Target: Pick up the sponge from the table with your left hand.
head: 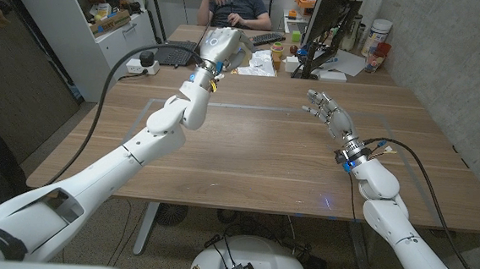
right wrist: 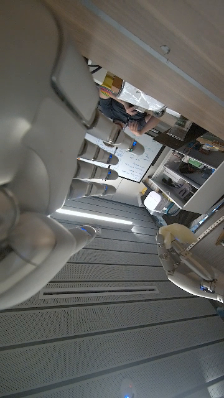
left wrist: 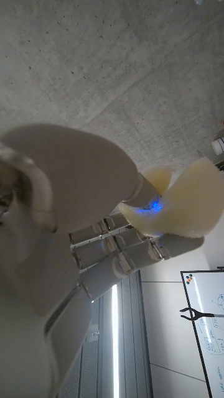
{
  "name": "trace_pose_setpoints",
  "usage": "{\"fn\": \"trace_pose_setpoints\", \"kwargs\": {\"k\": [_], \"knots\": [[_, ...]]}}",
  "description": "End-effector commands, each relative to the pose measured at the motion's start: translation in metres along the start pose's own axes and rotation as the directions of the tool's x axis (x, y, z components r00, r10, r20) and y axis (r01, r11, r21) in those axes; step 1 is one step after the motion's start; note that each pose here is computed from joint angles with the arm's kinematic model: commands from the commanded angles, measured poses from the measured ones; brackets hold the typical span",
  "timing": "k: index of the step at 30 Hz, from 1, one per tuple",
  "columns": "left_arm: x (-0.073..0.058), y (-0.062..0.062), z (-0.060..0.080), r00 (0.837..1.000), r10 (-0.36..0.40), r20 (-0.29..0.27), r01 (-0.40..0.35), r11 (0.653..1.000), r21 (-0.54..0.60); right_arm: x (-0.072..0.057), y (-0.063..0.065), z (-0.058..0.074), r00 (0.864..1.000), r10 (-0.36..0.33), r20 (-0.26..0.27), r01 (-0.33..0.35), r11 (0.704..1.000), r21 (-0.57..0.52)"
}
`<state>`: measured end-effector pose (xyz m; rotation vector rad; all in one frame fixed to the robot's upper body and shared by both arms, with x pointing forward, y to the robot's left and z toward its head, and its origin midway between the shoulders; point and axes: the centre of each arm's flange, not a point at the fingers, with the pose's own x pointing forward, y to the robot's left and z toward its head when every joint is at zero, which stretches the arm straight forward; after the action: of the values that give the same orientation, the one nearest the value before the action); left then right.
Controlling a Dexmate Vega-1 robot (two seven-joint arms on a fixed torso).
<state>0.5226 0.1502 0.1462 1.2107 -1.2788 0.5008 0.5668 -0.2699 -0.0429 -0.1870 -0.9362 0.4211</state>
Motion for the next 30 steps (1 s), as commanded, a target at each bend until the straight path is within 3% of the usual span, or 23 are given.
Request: {"fn": "trace_pose_setpoints", "kwargs": {"k": [1, 6, 30], "knots": [[-0.013, 0.016, -0.006, 0.988, 0.148, -0.046, -0.154, 0.971, -0.184, -0.005, 0.006, 0.000, 1.000, 0.004, -0.005, -0.004, 1.000, 0.006], [-0.017, 0.018, -0.006, 0.984, 0.176, -0.038, -0.180, 0.965, -0.189, -0.005, 0.008, 0.000, 1.000, 0.005, -0.004, -0.005, 1.000, 0.005], [-0.025, 0.017, -0.005, 0.984, 0.175, -0.016, -0.175, 0.965, -0.194, -0.009, 0.015, 0.003, 1.000, 0.004, -0.004, -0.004, 1.000, 0.002]]}}
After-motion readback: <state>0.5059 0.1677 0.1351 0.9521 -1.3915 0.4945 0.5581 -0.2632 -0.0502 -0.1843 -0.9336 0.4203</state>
